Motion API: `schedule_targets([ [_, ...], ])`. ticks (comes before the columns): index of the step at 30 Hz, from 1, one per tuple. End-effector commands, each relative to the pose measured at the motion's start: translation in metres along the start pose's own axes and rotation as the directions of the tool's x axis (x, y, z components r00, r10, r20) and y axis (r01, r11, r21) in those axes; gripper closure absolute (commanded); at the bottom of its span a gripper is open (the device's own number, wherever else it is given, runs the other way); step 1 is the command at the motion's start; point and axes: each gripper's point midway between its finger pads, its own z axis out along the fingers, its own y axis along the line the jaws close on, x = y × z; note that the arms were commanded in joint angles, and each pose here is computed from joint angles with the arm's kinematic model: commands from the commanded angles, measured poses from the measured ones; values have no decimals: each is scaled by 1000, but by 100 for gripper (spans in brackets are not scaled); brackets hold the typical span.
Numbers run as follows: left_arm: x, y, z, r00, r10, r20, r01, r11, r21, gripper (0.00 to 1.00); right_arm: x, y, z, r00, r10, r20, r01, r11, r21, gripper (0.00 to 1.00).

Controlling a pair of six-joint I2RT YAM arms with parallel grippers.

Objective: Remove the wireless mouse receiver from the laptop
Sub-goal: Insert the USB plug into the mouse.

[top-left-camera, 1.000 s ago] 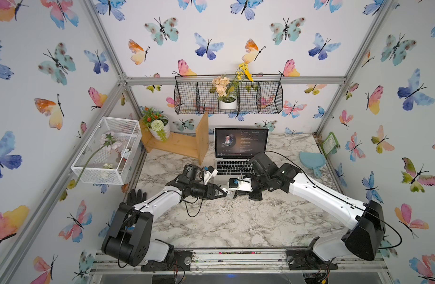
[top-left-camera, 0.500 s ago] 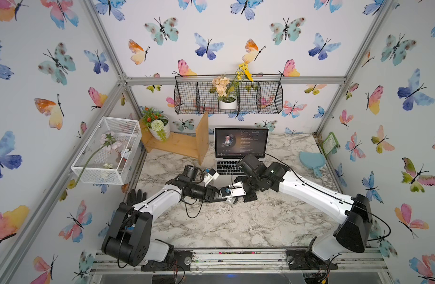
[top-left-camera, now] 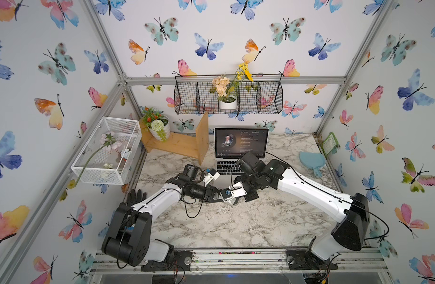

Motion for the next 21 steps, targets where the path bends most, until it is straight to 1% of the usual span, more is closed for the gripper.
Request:
schedule_targets([
  [1,-1,-20,-4,998,57,6,-57,997,58,84,6,7,2,999,1,-34,-2,999,-40,98],
  [14,-4,-26,-6,996,80,31,-82,994,73,84,14,1,8,997,33,-74,-34,999,-20,98],
  [21,-6,-25,-5,996,72,49,-76,994,81,85,14,0,6,996,50,-74,-50,999,-9,98],
])
